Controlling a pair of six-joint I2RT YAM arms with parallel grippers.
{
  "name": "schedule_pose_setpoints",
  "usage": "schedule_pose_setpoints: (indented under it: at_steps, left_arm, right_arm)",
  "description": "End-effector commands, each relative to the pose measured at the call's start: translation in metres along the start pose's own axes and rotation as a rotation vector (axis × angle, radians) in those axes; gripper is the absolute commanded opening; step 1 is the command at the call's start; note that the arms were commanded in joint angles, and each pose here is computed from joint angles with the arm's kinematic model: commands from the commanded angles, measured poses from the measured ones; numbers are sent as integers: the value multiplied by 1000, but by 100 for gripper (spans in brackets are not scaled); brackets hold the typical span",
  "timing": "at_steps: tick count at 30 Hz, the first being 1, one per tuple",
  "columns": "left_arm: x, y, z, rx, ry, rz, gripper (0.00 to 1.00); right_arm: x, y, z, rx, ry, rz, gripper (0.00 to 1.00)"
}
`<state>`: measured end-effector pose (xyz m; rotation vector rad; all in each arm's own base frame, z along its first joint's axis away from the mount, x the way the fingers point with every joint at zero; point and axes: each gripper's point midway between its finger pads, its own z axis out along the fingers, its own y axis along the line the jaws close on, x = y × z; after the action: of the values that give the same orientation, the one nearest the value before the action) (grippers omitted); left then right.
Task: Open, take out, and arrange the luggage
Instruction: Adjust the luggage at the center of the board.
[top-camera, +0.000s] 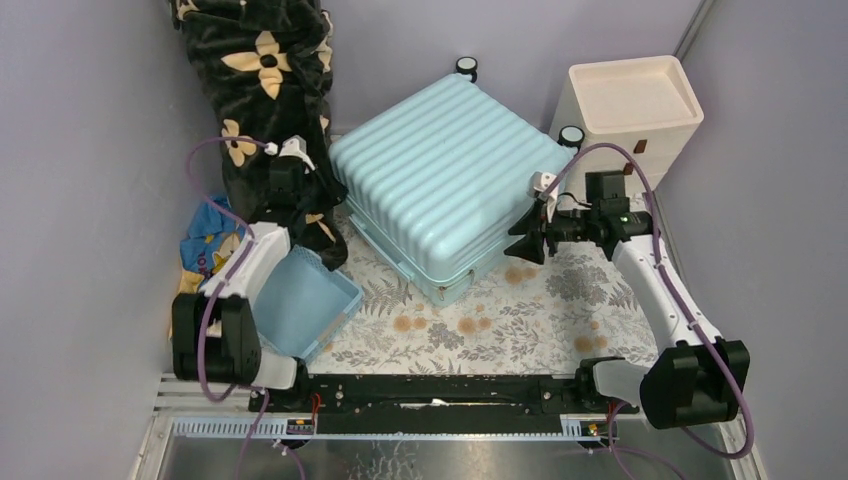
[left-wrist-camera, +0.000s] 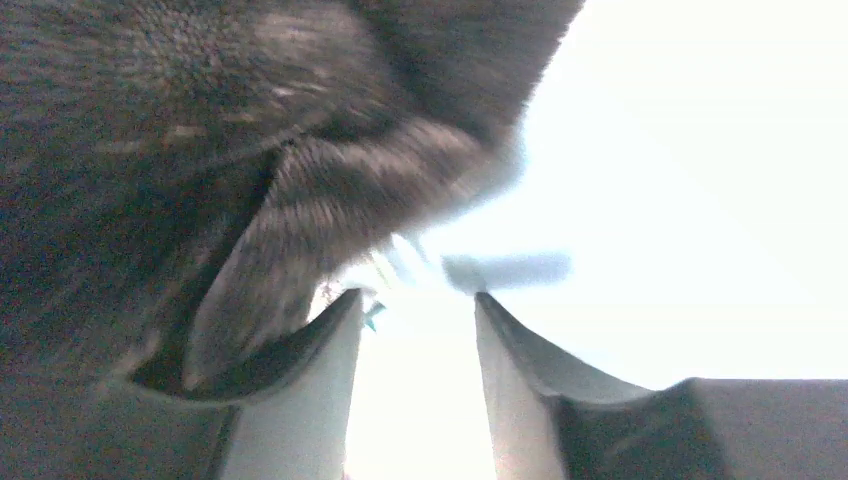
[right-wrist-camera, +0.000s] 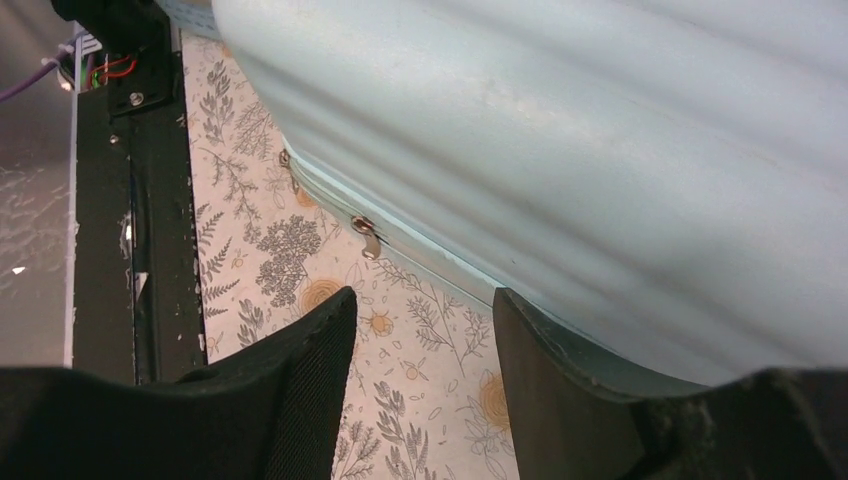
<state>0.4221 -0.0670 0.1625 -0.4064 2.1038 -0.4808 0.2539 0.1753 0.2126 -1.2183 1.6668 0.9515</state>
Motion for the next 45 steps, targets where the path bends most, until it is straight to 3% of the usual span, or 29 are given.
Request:
schedule_pose_setpoints:
  at_steps: [1, 5, 8, 11, 17, 24, 29, 32, 39, 45]
  left_arm:
    - [-18, -40, -53, 142, -86, 101, 58]
    - [-2, -59, -101, 273, -76, 153, 72]
    - [16, -92, -139, 497, -52, 162, 79]
    - [42, -122, -175, 727, 19, 136, 79]
    - [117, -169, -228, 927, 44, 295, 77]
    - [185, -173, -268, 1067, -19, 339, 75]
    - [244, -164, -246, 997, 8, 438, 77]
    - [267, -160, -233, 942, -43, 522, 78]
    - [264, -147, -194, 791, -177, 435, 76]
    - [263, -153, -174, 605, -113, 327, 72]
  right_arm:
    - [-14, -5, -24, 35, -82, -2, 60]
    - [-9, -19, -45, 106, -121, 48, 62]
    - [-1, -18, -45, 110, -122, 61, 64]
    - [9, -10, -40, 74, -135, 66, 68]
    - [26, 0, -35, 58, -128, 19, 98]
    - [31, 2, -39, 94, -126, 16, 100]
    - [34, 7, -37, 88, -151, -2, 100]
    - [36, 9, -36, 66, -143, 8, 100]
    - [38, 10, -35, 15, -124, 28, 94]
    - [40, 5, -37, 40, -104, 41, 90]
